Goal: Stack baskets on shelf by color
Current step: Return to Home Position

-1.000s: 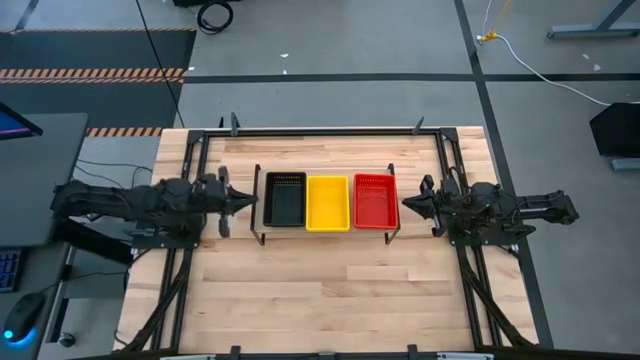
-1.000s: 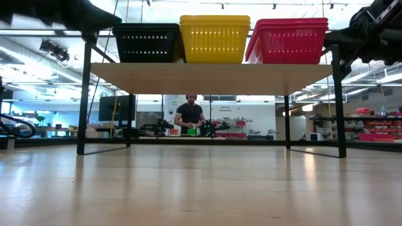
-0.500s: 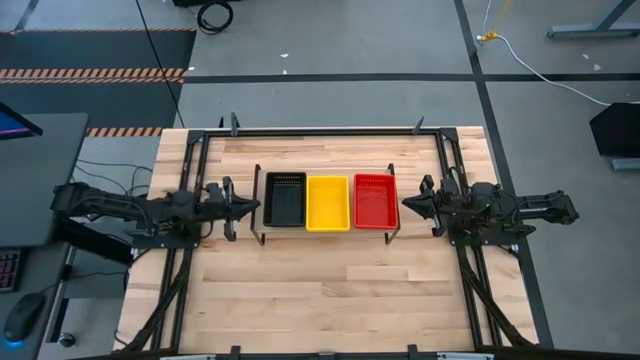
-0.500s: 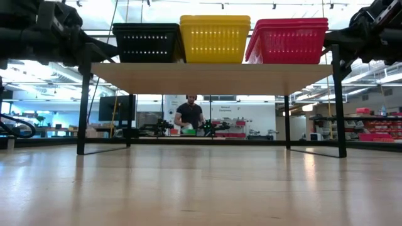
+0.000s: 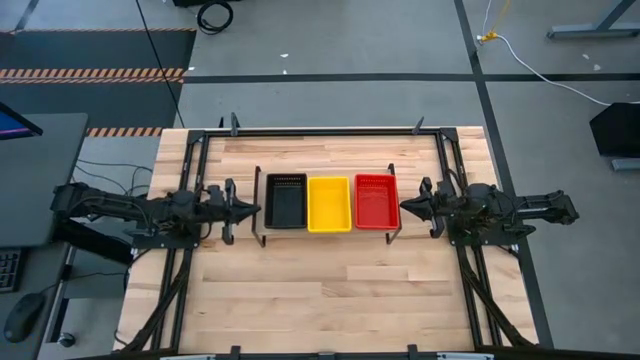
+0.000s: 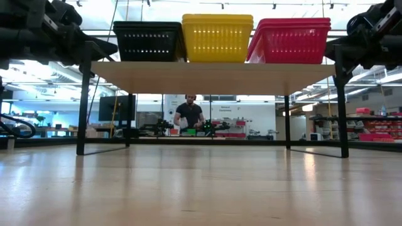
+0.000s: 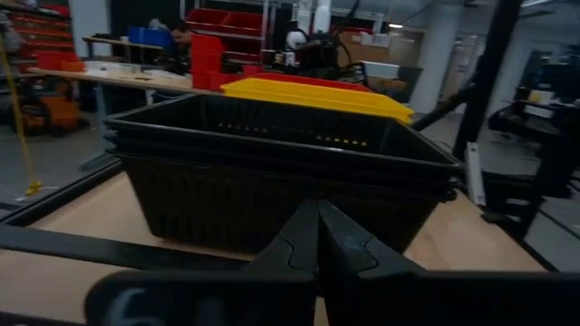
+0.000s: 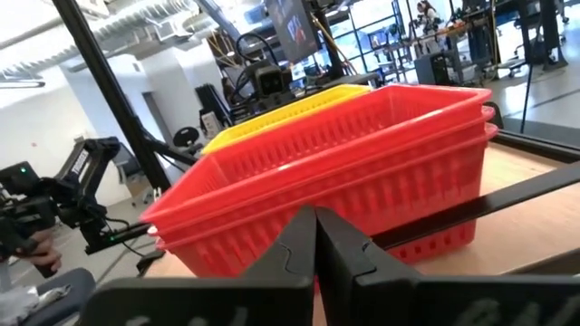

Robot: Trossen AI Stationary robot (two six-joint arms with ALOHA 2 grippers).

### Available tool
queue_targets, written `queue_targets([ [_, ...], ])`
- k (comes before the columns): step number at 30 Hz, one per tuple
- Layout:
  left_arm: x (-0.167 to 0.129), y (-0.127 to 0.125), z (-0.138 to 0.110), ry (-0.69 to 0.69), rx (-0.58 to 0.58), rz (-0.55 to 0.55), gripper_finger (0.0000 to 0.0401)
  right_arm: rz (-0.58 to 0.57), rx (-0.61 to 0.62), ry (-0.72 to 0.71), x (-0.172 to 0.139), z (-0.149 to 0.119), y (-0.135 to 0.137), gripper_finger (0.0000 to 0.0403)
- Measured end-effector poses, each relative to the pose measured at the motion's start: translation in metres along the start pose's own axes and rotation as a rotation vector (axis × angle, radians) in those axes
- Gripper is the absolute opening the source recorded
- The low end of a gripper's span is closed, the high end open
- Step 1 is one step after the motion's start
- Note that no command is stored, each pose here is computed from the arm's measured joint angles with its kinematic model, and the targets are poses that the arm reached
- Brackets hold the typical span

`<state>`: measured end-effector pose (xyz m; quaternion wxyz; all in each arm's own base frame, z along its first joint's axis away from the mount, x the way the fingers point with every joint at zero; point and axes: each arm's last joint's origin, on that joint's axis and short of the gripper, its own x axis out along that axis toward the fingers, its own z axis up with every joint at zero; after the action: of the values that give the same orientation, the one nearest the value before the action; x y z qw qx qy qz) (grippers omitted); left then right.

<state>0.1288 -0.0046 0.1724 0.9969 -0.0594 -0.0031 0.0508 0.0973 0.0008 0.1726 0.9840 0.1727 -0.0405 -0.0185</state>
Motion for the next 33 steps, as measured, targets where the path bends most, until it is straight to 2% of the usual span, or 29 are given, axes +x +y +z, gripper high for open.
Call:
queue_targets([
  [4, 0.0, -0.0012, -0.0003, 0.004, 0.002, -0.041, 0.0004, 0.0, 0.006, 0.0, 0.0, 0.0, 0.0, 0.0012],
  [12, -0.0001, -0.0015, 0.0007, -0.014, 0.078, -0.046, 0.0015, -0.001, -0.12, -0.001, 0.0, 0.0001, 0.0, 0.0014],
  [18, -0.0003, -0.0018, 0.0043, -0.062, 0.069, -0.046, 0.0028, -0.001, -0.18, 0.0, 0.0, 0.0, 0.0, 0.0013],
  [33, -0.0004, -0.0018, 0.0065, -0.08, 0.066, -0.04, 0.0019, 0.0, -0.179, -0.001, 0.0, 0.0001, 0.0, 0.0012],
])
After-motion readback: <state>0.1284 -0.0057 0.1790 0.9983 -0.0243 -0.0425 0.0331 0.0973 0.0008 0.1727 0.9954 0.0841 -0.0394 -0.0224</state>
